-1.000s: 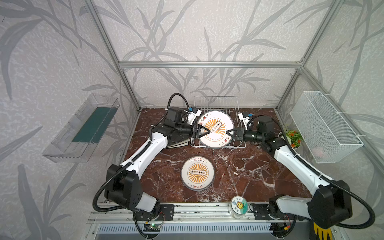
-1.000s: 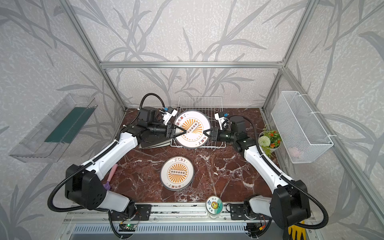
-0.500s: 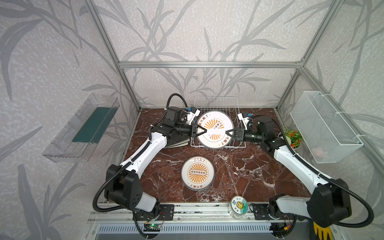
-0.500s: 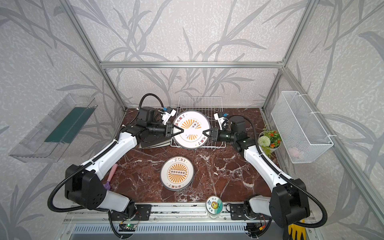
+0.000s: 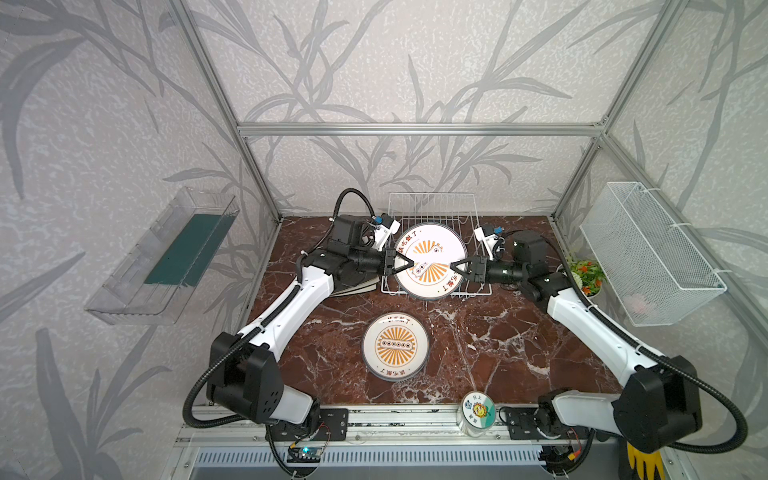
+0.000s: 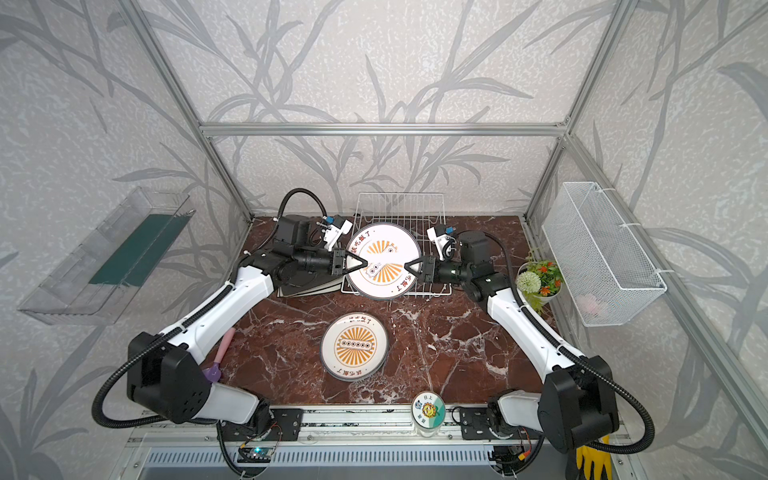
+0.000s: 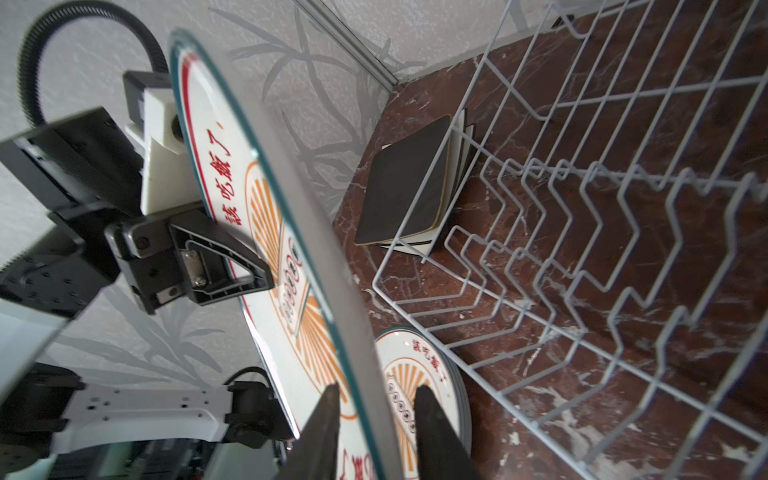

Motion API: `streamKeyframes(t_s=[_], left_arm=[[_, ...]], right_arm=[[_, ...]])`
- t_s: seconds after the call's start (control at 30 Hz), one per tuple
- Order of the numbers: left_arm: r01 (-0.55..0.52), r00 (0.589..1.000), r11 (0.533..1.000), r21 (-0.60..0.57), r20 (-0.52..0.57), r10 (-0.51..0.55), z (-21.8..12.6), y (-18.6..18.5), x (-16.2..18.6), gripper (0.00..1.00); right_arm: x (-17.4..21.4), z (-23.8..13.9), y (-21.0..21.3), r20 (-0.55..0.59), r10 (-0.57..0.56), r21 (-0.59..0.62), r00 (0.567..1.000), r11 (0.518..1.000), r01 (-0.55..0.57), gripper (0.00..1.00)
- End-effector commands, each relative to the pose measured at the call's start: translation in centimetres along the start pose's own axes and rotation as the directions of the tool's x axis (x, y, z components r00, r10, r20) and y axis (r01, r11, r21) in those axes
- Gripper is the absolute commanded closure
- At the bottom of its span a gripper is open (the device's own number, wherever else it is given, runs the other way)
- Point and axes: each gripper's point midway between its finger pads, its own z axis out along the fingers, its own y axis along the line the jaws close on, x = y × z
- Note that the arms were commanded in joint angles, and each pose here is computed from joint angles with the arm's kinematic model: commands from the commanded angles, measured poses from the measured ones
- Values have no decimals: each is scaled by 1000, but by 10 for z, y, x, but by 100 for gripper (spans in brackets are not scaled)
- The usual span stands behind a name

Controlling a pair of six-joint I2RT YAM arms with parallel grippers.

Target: Unload the plates from the dish rack

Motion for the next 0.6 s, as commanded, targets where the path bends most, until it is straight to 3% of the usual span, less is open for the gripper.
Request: streamKeyframes(t_s=[0.0, 0.03, 0.07, 0.33, 0.57], left_arm=[[-12, 997, 999, -44, 72, 16, -23, -11, -9, 100], [-5, 997, 998, -62, 79, 10, -28, -12, -8, 100], [0, 996, 997, -79, 83, 6, -32, -12, -6, 100], [105, 994, 980, -172, 29, -102, -63, -18, 43, 100], [222, 971, 946, -237, -35, -237, -78, -12, 101, 100]], right_arm=[[-10, -14, 8, 35, -97, 62, 995, 994, 95, 43], [-10, -16, 8, 39, -114, 76, 993, 991, 111, 26], [-12, -18, 8, 45, -133, 86, 990, 988, 129, 2], [-5, -36, 12, -14, -325, 162, 946, 932, 323, 1], [4, -48, 8, -27, -396, 207, 918, 896, 393, 1]])
